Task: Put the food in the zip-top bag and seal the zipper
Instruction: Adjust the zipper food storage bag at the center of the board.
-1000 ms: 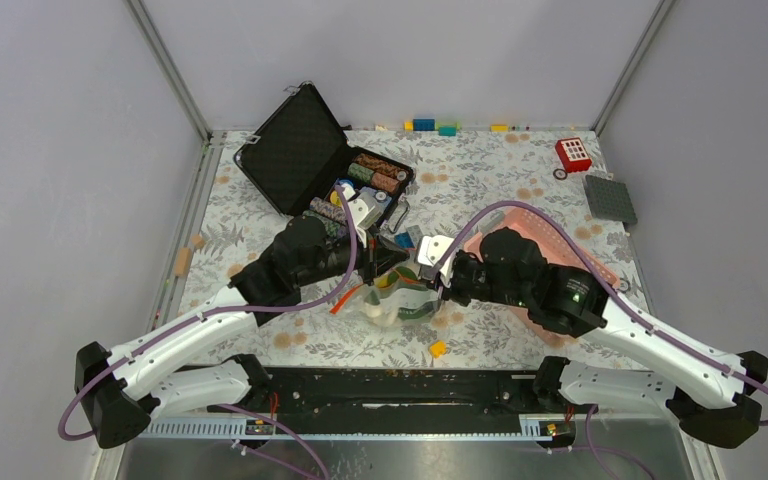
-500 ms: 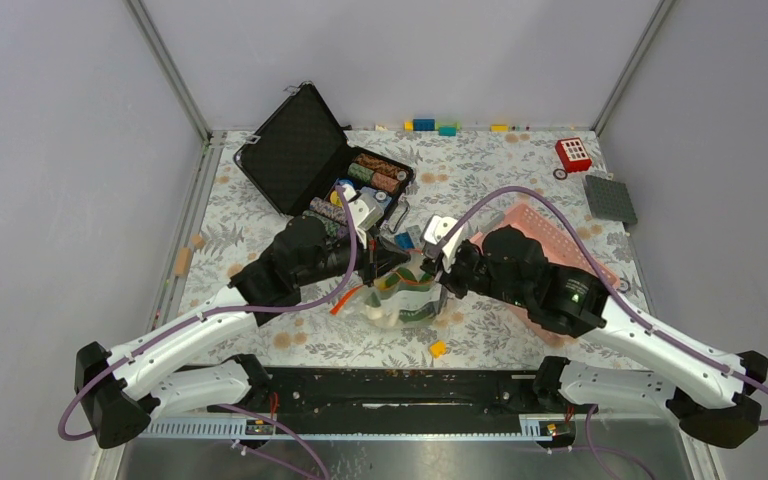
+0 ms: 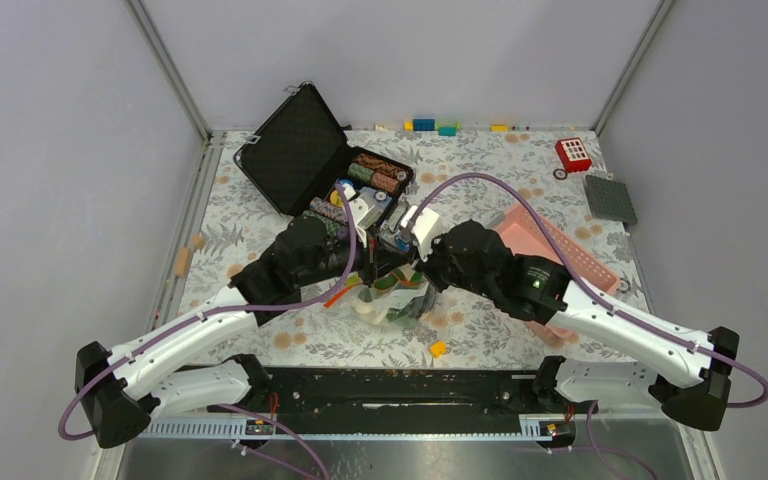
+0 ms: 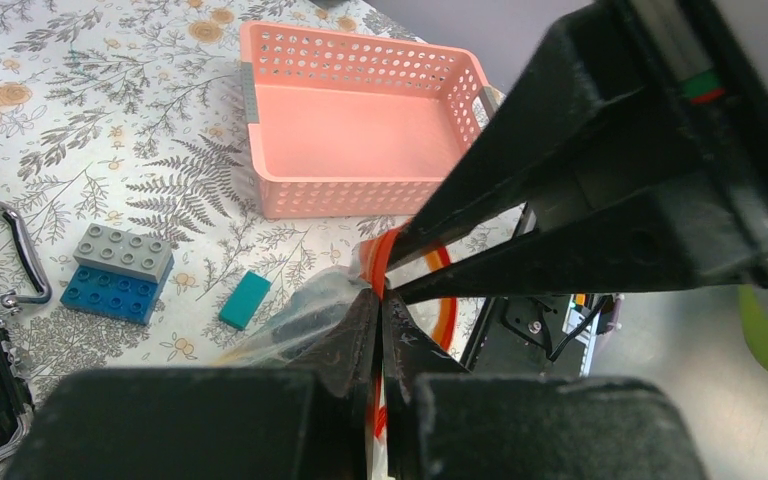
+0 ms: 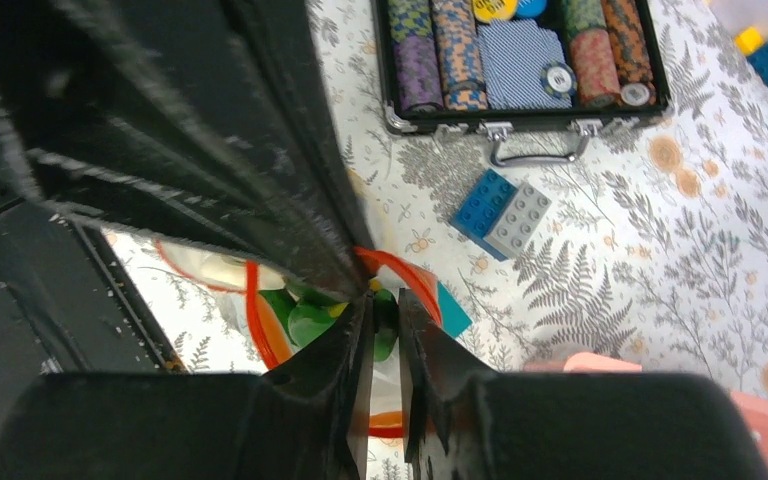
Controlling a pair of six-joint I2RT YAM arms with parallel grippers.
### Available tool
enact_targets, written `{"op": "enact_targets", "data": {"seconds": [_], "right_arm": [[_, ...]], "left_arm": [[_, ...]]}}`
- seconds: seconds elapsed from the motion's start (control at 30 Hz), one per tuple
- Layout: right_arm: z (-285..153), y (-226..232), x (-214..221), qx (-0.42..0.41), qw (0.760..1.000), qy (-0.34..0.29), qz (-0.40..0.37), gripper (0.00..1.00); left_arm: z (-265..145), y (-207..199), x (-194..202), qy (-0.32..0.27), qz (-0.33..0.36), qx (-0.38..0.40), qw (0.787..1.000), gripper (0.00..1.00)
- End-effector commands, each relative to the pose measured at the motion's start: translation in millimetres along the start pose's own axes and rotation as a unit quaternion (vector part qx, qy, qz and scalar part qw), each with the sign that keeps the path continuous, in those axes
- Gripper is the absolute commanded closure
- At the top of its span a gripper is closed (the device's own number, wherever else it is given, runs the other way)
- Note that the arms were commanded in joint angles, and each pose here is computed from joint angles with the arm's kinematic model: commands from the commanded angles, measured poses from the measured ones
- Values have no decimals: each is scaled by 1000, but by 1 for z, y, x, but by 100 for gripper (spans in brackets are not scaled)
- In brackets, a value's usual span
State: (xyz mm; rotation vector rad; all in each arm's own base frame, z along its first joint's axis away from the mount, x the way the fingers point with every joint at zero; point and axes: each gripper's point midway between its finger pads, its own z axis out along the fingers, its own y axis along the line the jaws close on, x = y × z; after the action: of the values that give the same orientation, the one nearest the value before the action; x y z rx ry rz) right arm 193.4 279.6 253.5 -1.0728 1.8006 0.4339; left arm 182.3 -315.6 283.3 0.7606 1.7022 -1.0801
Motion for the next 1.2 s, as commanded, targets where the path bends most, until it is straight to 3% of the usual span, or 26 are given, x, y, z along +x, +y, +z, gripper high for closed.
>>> {"op": "enact_targets", "data": {"seconds": [0.0,0.43,0.63,0.83,0.97,1.17], "right_arm": [[6,-16,43,65,993,97,12,100],[-19,-46,76,187,968,154,63,100],[-31,-48,60,185,970,145,60,75],[-43,-18,15,70,994,49,72,52],[-56,-11,-11,36,996,-28,82,37],[-77,-16,-34,35,988,-116,100,28]], "left_arm": [[-8,-28,-49,-87,5,50,995,100],[-7,-20,-49,-95,-10,27,995,100],[-5,-17,-46,-92,-11,22,995,100],[1,-16,-41,-79,-11,26,996,100],[4,-16,-38,-74,-11,28,997,100],[4,-17,-39,-73,-10,31,997,100]]}}
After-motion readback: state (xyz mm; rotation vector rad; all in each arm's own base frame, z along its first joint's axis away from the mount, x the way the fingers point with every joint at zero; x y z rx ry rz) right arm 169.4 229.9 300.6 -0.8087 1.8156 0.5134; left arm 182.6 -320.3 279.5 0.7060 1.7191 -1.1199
